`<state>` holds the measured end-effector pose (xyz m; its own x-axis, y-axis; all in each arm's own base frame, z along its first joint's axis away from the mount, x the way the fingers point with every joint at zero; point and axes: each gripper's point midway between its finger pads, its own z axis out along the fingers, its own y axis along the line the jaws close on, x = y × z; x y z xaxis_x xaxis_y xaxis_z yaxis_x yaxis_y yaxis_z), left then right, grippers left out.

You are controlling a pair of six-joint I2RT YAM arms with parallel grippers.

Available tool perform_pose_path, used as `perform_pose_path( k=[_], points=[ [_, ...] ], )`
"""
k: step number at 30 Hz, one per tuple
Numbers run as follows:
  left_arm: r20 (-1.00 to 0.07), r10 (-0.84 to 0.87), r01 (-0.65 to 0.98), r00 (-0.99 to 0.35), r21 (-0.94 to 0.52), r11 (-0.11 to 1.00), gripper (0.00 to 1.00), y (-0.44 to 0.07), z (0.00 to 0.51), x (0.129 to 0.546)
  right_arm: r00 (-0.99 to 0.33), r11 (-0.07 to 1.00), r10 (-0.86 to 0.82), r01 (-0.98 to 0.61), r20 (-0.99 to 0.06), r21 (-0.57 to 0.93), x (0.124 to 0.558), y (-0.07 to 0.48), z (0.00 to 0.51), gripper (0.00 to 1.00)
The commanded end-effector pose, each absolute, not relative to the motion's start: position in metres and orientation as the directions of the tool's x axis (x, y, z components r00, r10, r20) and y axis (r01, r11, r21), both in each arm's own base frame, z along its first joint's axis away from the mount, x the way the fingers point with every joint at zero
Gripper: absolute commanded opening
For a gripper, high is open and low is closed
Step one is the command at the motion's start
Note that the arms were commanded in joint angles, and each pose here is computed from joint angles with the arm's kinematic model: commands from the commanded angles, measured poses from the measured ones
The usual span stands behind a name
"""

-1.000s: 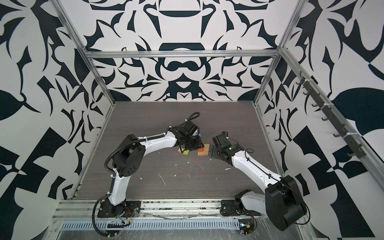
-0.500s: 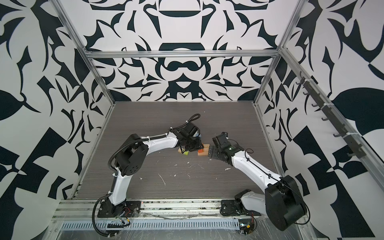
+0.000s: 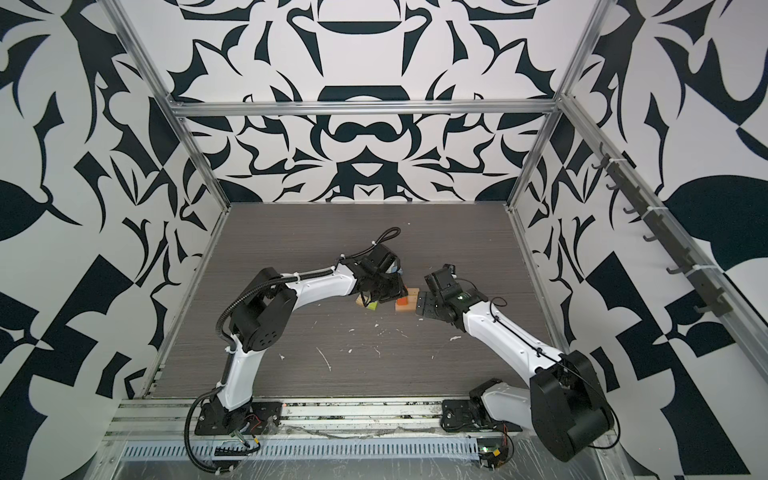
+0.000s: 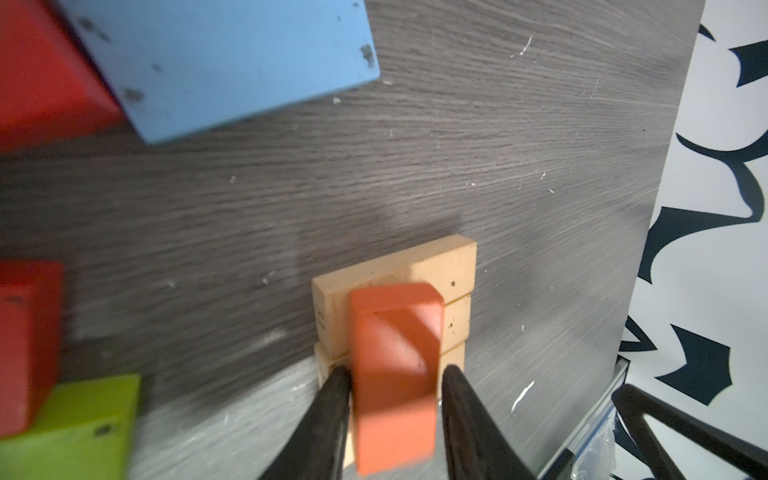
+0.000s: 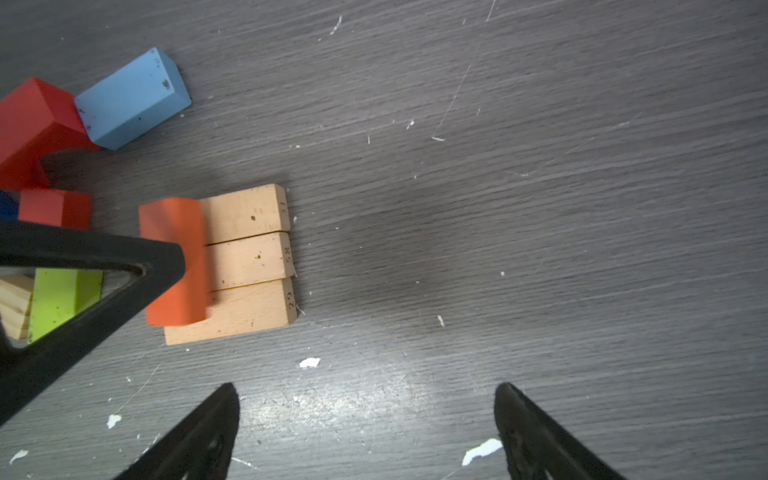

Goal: Build the wood block tower
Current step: 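Lower the orange block onto the wood bars with the left gripper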

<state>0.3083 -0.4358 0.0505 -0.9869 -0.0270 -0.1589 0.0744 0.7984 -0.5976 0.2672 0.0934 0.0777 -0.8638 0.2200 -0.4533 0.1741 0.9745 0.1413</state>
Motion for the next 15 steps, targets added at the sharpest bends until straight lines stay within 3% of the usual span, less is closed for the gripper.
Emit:
perform_pose_path(
  k=[1,15],
  points=[
    [-0.151,-0.035,0.063,-0.988,-0.595,0.801,0.41,-0.438,0.046,0.307,-0.857,0.973,0.227,0.178,-0.462,0.148,0.269,0.093,0.079,0.98],
    [-0.211,-0.007,0.123,-0.978,-0.598,0.792,0.5,-0.435,0.085,0.307,-0.86,0.976,0.21,0.154,-0.466,0.156,0.275,0.098,0.088,0.98]
  ],
)
